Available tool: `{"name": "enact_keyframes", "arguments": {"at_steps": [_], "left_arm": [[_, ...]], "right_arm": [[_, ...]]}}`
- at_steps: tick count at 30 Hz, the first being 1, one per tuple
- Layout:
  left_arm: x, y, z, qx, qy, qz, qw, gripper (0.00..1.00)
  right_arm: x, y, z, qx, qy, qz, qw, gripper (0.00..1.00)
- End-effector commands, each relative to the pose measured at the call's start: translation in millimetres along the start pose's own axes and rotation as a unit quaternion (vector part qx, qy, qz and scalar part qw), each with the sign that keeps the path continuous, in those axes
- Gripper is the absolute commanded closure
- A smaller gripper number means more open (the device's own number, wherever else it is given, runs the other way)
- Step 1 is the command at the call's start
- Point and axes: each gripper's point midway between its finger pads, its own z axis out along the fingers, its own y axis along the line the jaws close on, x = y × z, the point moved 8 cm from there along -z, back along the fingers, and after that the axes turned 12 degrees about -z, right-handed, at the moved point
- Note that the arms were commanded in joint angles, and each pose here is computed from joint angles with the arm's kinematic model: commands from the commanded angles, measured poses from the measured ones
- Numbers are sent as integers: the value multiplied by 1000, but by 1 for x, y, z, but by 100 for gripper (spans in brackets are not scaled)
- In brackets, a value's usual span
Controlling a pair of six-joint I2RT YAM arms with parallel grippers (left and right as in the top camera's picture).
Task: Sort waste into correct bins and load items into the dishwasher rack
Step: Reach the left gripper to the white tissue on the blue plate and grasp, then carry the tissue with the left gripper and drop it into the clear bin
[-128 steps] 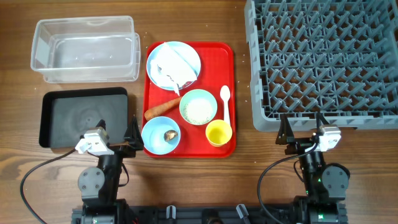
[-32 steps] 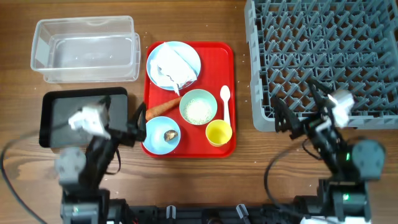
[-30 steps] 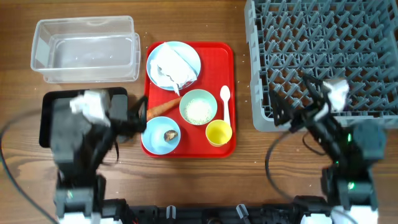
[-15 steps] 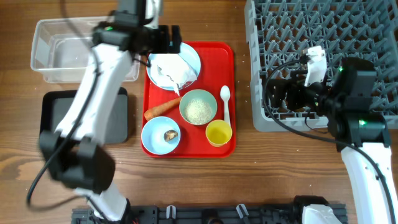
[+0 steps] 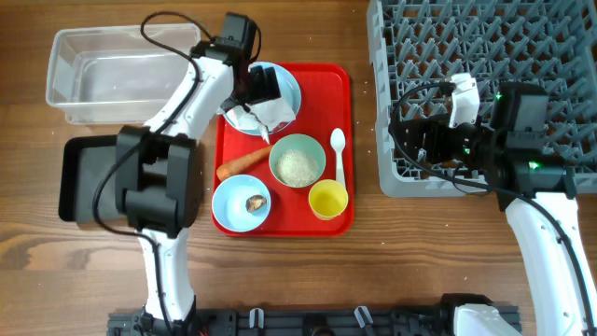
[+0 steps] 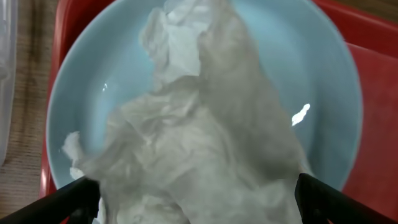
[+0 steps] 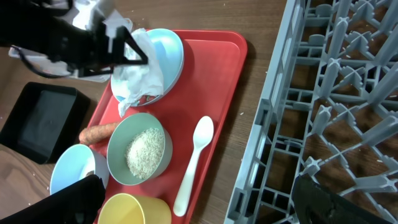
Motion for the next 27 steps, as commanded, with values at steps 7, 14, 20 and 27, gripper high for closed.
{"name": "enact_keyframes", "arguments": {"at_steps": [7,14,20,27], "left_arm": [[5,12,52,-44,24,-23,998,16],[7,12,59,-46,27,-22,998,96],[-14,-10,12,11,-11,-20,1000,96],[-55,-18,-102,64,-153,-35,985,96]], "right_arm": [[-5,0,-1,3,-4,-1,1000,0],[-5,0,-1,3,-4,-1,1000,0],[-5,0,-1,3,-4,-1,1000,0],[-5,0,-1,3,-4,-1,1000,0]]}}
